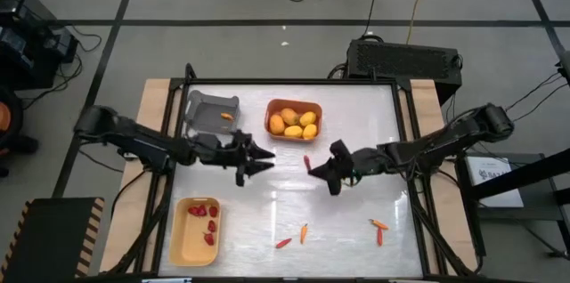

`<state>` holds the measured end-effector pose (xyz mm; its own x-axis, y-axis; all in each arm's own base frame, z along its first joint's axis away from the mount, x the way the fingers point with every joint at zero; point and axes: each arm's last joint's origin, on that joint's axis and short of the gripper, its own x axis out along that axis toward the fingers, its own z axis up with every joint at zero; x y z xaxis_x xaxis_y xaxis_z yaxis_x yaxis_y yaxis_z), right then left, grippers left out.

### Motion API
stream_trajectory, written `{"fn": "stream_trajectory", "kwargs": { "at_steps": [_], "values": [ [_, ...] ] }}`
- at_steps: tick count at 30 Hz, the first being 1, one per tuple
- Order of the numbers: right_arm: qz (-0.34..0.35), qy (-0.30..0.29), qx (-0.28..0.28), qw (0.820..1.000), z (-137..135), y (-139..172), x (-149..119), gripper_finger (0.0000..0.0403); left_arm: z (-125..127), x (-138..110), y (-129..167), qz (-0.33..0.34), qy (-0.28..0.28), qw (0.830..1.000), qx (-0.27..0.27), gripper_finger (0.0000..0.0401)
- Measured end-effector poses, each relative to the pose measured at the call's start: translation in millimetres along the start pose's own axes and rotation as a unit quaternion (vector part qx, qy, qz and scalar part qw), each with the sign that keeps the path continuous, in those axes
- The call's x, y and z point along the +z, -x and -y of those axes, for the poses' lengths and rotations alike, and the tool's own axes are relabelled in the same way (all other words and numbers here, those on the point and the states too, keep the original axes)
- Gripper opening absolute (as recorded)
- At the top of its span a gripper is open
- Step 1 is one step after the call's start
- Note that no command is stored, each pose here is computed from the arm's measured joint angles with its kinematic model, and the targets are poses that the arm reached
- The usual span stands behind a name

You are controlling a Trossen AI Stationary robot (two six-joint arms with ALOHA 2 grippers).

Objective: Sort produce into baskets
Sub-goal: Put the orange chili pepper into the black bin

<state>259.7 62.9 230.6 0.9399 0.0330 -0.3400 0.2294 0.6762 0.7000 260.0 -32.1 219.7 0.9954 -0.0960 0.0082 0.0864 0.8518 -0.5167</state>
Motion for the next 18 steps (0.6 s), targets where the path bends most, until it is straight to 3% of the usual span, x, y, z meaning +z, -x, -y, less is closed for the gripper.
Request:
{"fn": "stream_trajectory", "kwargs": {
  "at_steps": [5, 18],
  "values": [
    [0.019, 0.012, 0.037, 0.999, -12.6, -8.7, -14.8, 0.0, 1.6, -17.2, -26.4, 0.014, -0.012, 1.0, -0.023, 0.0201],
    [0.002, 0.022, 0.025, 0.999, -7.9, -23.8, -32.3, 0.0, 6.0, -29.6, -74.4, 0.017, -0.041, 0.998, -0.042, 0.0201]
  ]
}}
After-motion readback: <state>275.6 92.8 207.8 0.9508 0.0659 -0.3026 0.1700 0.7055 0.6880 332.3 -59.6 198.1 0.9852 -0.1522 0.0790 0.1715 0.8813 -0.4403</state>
